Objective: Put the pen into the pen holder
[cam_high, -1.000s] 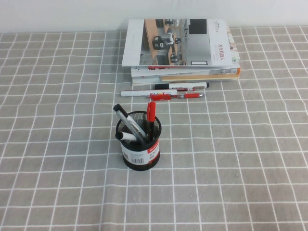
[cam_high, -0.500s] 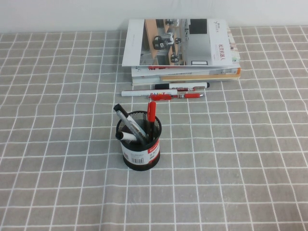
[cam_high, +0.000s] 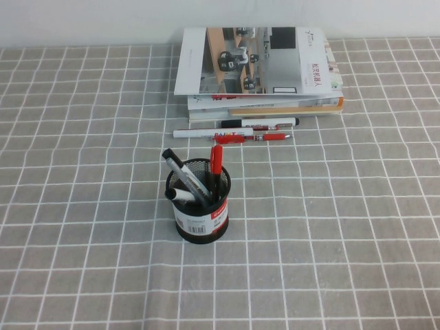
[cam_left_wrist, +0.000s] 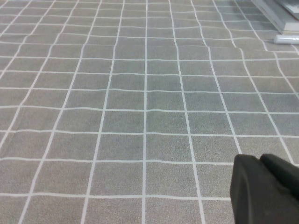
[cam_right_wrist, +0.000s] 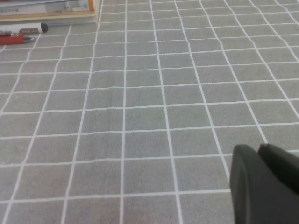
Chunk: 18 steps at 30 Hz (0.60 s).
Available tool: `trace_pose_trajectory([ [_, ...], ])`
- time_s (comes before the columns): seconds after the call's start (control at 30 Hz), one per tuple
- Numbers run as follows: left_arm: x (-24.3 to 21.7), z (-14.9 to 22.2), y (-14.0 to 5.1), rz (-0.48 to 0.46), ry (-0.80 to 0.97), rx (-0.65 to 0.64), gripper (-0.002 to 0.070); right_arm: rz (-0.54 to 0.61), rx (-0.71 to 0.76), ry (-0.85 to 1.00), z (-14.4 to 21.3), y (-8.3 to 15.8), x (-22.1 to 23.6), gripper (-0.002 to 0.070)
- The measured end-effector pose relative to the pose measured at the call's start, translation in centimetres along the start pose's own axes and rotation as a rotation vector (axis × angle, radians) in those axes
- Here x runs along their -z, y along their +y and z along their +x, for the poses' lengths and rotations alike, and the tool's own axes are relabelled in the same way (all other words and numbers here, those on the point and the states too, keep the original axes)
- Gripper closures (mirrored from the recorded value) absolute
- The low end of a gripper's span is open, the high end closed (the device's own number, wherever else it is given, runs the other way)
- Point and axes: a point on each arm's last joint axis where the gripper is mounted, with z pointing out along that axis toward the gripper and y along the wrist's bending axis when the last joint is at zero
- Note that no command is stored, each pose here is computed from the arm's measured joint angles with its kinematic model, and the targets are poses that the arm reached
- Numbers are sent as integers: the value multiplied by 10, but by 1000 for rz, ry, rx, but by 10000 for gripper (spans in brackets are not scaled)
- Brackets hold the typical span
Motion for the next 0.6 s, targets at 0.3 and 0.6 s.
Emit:
trace_pose_trajectory([
  [0.3,0,0,0,0,0,0,678,-9,-17,2,0,1,0,689],
  [0.6,0,0,0,0,0,0,678,-9,-19,2,0,1,0,688],
])
